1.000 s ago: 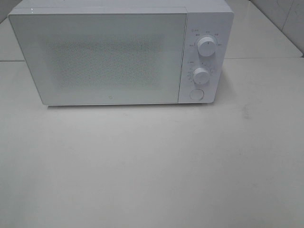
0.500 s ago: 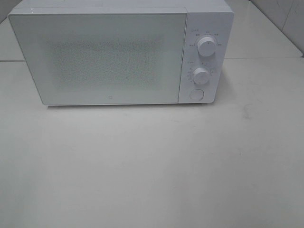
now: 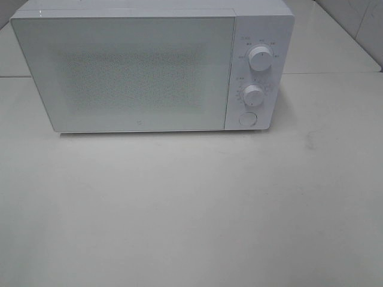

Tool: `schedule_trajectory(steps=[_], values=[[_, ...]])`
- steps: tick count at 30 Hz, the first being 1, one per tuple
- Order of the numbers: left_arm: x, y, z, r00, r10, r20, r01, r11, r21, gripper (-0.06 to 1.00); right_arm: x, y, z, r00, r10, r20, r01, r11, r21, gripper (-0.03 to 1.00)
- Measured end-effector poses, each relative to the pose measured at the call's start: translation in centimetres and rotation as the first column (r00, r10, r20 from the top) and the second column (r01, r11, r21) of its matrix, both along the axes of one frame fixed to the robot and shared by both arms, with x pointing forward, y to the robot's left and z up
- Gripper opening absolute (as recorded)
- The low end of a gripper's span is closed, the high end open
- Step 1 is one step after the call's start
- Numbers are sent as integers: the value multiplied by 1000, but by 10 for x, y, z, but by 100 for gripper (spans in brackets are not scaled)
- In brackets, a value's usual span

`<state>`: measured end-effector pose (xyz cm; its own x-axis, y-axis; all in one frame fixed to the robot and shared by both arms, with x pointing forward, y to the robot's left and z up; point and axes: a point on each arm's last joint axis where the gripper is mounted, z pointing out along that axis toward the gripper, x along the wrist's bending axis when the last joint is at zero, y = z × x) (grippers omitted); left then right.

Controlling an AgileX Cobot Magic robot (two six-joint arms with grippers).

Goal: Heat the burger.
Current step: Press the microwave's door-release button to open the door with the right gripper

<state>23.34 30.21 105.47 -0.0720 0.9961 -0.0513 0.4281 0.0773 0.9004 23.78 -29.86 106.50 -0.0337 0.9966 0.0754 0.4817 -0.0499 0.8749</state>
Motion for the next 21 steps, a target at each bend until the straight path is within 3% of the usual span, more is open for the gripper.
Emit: schedule_trajectory(steps=[9,21], values=[[0,0,0,1000,0,0,0,1000,0,99,52,4,18,998,0,60,-1,1000,4,77],[0,0,0,1000,0,0,0,1000,0,99,126,9,19,996,0,89,-1,1000,6,77]])
